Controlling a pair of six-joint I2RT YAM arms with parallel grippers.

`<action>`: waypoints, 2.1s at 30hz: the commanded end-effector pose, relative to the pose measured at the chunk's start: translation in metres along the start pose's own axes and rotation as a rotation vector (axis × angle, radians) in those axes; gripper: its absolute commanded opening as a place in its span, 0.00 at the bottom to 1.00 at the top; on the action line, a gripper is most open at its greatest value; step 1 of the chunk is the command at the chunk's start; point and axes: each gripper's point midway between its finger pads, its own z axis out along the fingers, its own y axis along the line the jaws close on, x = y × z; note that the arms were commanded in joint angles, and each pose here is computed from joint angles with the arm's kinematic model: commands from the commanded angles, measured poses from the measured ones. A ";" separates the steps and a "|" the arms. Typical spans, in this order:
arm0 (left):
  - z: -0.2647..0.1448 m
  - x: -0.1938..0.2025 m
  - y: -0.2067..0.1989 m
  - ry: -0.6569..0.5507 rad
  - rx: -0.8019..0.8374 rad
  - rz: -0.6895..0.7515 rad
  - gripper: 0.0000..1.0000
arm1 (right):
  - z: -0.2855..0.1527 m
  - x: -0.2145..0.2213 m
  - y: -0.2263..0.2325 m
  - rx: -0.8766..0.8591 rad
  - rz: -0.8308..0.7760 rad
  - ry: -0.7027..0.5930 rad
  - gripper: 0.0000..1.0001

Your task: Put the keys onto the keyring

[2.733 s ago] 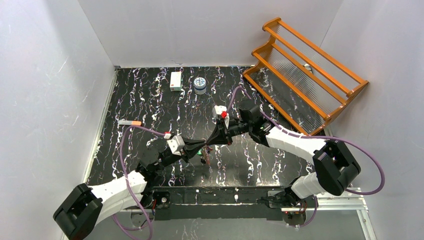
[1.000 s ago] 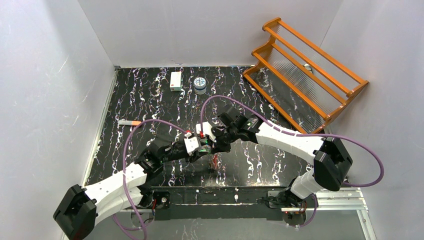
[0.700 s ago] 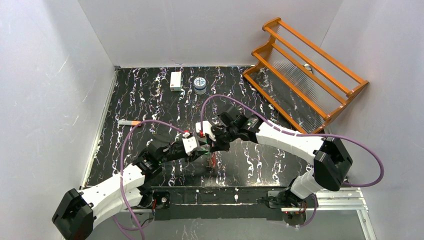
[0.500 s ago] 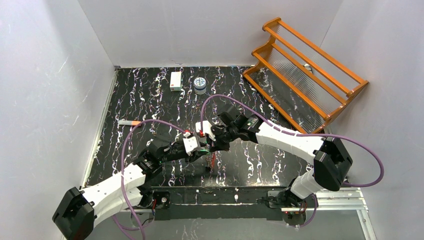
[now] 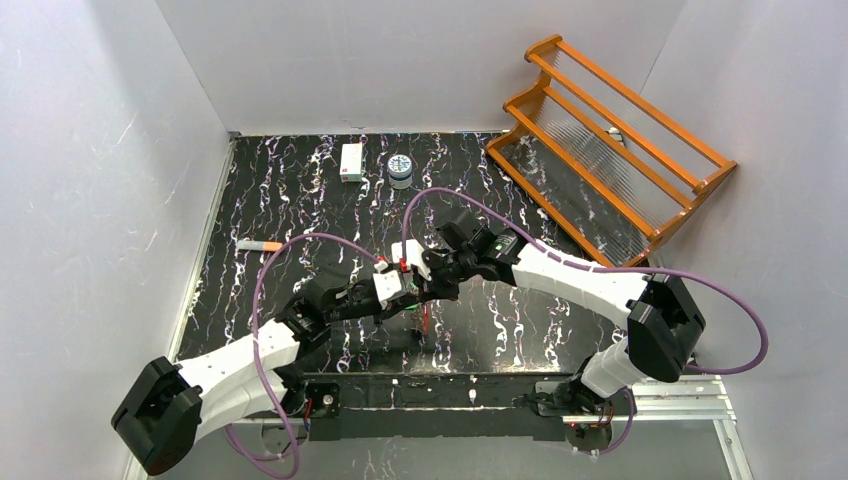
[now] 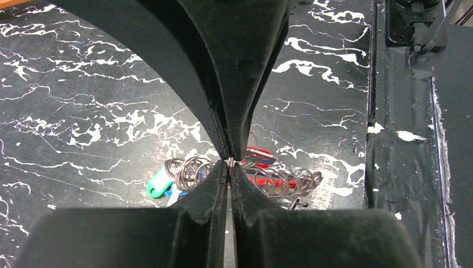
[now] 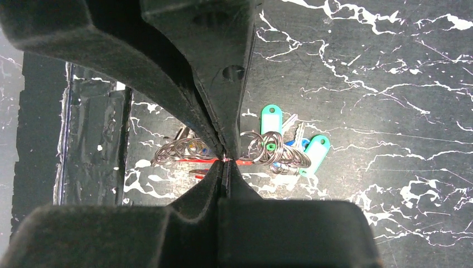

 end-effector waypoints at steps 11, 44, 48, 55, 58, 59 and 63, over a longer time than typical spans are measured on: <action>-0.008 -0.026 0.014 -0.074 -0.096 0.025 0.00 | -0.013 -0.026 -0.015 0.085 -0.006 -0.150 0.35; -0.043 -0.074 0.021 -0.504 -0.279 0.062 0.00 | -0.059 -0.077 -0.009 -0.129 0.258 -0.554 0.53; -0.043 -0.075 0.021 -0.503 -0.272 0.059 0.00 | -0.044 -0.073 -0.008 -0.131 0.289 -0.505 0.46; -0.044 -0.075 0.019 -0.510 -0.271 0.055 0.00 | -0.036 -0.063 -0.016 -0.091 0.309 -0.461 0.27; -0.044 -0.075 0.019 -0.511 -0.272 0.055 0.00 | -0.035 -0.062 -0.016 -0.095 0.315 -0.451 0.14; -0.044 -0.074 0.019 -0.509 -0.272 0.055 0.00 | -0.034 -0.061 -0.016 -0.098 0.317 -0.448 0.11; -0.044 -0.075 0.020 -0.508 -0.272 0.055 0.00 | -0.031 -0.057 -0.015 -0.109 0.327 -0.440 0.01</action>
